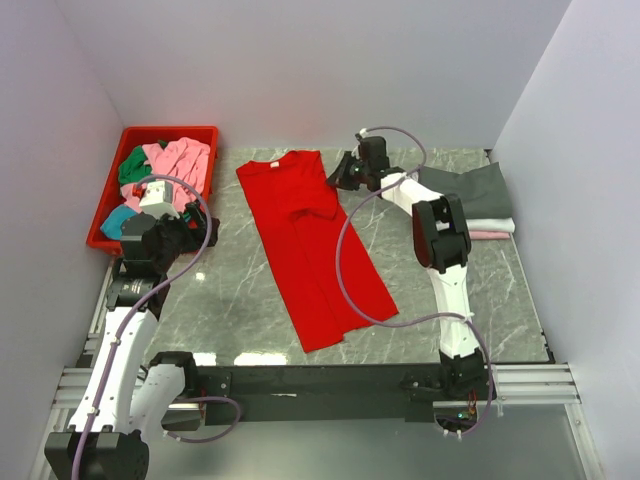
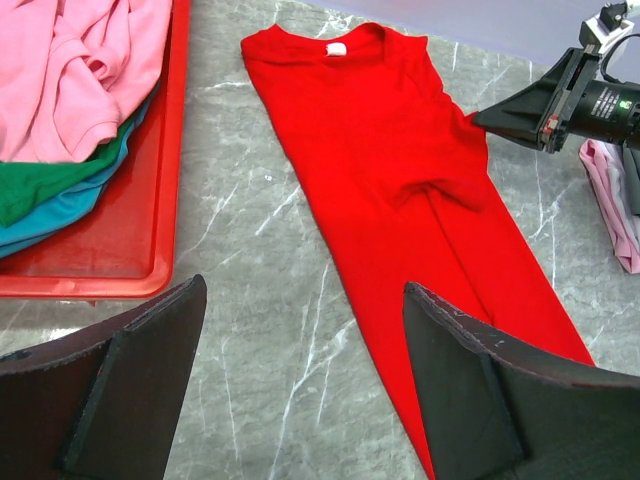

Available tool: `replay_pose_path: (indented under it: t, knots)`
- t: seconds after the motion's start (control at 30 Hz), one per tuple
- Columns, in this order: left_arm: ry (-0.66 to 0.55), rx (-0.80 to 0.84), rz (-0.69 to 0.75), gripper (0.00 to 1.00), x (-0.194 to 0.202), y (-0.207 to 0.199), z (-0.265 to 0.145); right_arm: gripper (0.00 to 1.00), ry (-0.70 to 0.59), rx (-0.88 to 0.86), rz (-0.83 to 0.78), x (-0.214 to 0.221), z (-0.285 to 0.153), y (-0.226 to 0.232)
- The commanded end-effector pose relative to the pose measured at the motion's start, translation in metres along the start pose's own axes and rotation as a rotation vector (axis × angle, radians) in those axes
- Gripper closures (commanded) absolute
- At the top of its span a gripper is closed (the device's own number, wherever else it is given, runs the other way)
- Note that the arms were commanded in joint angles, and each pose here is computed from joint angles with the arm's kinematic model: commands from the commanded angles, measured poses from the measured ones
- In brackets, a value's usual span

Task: Fold and stack the t-shirts
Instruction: Fold the tshirt

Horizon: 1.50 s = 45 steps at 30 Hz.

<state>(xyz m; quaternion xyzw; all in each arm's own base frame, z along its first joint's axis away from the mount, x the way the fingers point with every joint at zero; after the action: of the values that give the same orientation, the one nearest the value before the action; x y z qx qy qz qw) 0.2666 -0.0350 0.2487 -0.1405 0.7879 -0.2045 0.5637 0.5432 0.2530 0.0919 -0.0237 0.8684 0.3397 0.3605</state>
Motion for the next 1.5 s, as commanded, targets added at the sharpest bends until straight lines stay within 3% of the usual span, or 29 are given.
replay_pose_path:
  t: [0.0, 0.23, 0.57, 0.93, 1.17, 1.33, 1.47]
  knots:
    - [-0.043, 0.042, 0.028, 0.16, -0.012, -0.009, -0.004, 0.94, -0.07, -0.021, -0.096, -0.022, -0.019, 0.034]
    - [-0.05, 0.043, 0.03, 0.16, -0.013, -0.009, -0.006, 0.89, -0.028, 0.002, -0.167, 0.001, -0.01, 0.052]
    - [-0.054, 0.047, 0.033, 0.16, -0.014, -0.01, -0.007, 0.67, -0.007, 0.112, -0.328, 0.017, -0.01, 0.073]
    - [-0.064, 0.052, 0.036, 0.16, -0.016, -0.011, -0.01, 0.63, 0.016, 0.108, -0.521, 0.033, -0.024, 0.125]
    - [-0.067, 0.053, 0.037, 0.16, -0.016, -0.012, -0.01, 0.69, -0.018, 0.069, -0.535, 0.003, -0.042, 0.122]
    - [-0.067, 0.059, 0.036, 0.16, -0.017, -0.013, -0.01, 0.96, -0.014, 0.08, -0.442, -0.023, -0.035, 0.084]
    - [-0.062, 0.062, 0.036, 0.16, -0.016, -0.013, -0.01, 0.97, 0.003, 0.108, -0.425, -0.023, -0.018, 0.065]
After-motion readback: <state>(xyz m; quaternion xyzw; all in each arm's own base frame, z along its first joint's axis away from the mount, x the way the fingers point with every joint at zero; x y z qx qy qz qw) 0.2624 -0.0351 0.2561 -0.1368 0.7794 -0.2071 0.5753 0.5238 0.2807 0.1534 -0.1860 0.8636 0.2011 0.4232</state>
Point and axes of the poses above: each gripper's point midway between its finger pads, its own z axis out along the fingers, its own y axis along the line the jaws close on, x = y × z, the point moved 4 cm from there along -z, back along the fingers, and after that the axes turned 10 degrees about -z, right-handed, at the moved point
